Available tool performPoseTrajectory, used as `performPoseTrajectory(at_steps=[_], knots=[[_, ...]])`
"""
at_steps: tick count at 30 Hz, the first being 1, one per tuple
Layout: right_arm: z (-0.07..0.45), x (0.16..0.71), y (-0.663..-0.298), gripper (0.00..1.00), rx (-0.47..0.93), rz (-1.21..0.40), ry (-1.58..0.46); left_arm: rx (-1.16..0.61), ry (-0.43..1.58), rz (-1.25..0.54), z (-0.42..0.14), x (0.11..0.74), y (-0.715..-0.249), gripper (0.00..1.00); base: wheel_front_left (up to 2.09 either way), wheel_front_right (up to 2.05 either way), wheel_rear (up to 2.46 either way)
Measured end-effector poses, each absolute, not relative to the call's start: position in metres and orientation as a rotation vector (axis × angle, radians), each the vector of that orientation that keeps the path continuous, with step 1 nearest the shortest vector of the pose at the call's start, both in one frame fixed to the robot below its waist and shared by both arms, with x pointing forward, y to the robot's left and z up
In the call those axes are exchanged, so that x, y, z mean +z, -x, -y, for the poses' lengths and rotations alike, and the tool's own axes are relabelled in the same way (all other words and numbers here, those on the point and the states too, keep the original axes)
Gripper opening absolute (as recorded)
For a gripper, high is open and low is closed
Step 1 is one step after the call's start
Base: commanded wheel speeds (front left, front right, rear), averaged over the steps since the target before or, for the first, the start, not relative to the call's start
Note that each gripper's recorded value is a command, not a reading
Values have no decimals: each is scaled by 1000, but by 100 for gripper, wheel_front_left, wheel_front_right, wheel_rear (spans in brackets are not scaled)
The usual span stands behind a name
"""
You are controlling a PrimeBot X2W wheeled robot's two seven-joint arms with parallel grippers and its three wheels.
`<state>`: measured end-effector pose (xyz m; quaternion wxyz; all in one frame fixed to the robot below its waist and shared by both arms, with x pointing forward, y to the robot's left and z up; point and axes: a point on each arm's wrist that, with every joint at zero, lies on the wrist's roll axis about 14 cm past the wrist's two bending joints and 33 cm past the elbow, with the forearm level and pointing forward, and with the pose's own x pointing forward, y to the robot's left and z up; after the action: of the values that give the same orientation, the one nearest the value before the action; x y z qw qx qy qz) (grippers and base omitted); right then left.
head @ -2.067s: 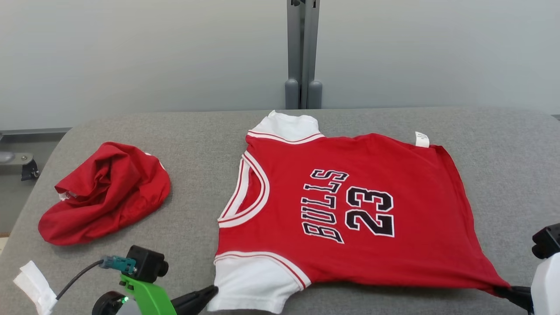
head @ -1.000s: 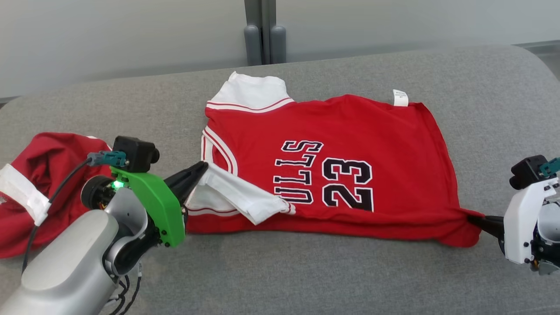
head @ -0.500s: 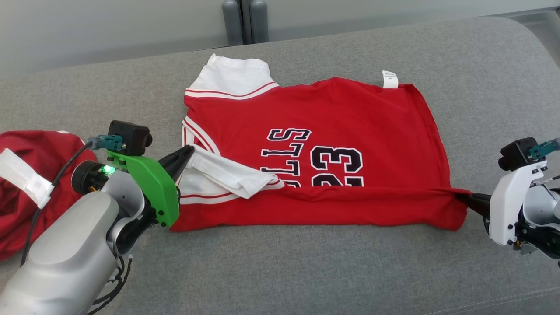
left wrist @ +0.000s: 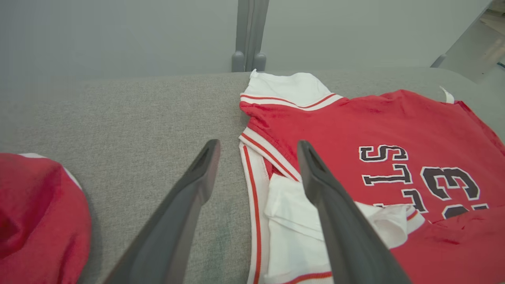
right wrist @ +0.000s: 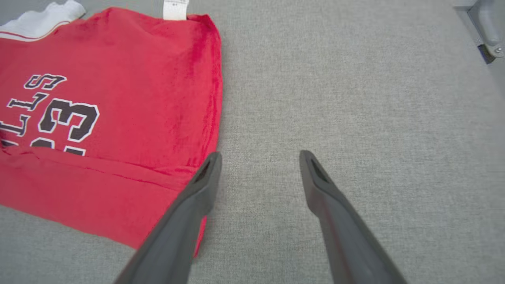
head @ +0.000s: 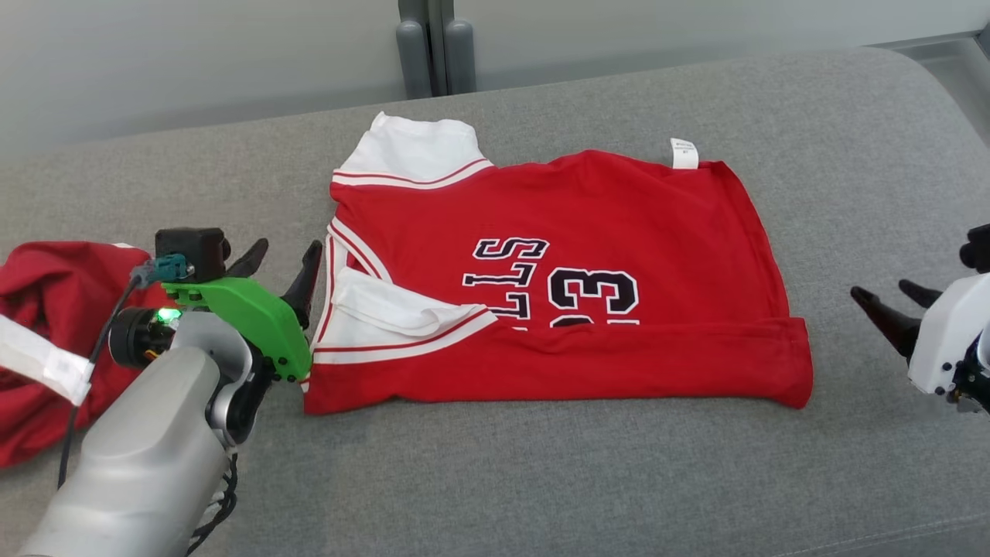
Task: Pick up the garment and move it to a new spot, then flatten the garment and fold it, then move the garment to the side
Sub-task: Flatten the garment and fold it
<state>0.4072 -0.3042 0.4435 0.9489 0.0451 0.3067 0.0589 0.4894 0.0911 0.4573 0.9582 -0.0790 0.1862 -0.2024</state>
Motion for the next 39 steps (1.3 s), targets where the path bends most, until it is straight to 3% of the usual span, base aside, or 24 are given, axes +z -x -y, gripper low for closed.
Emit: performPoseTrajectory(at_steps=[5,8,10,14,22,28,39], knots=[[329,503,-421,100,39,-272,-107,-336,269,-174,-94,497,-491,100,0,0,0],[338,523,-420,100,24,-193,-71,-308,332,-30,-98,542,-495,100,0,0,0],[337,564,-429,100,29,-50,-64,-302,365,75,-98,570,-488,100,0,0,0],[331,576,-410,100,-6,81,-105,-250,430,91,-101,554,-453,100,0,0,0],[291,560,-350,100,-60,209,-128,-208,344,148,-105,547,-412,100,0,0,0],[268,541,-325,100,-100,197,-167,-183,244,28,-105,502,-393,100,0,0,0],[261,535,-313,100,-104,180,-164,-141,93,-250,-98,417,-391,100,0,0,0]])
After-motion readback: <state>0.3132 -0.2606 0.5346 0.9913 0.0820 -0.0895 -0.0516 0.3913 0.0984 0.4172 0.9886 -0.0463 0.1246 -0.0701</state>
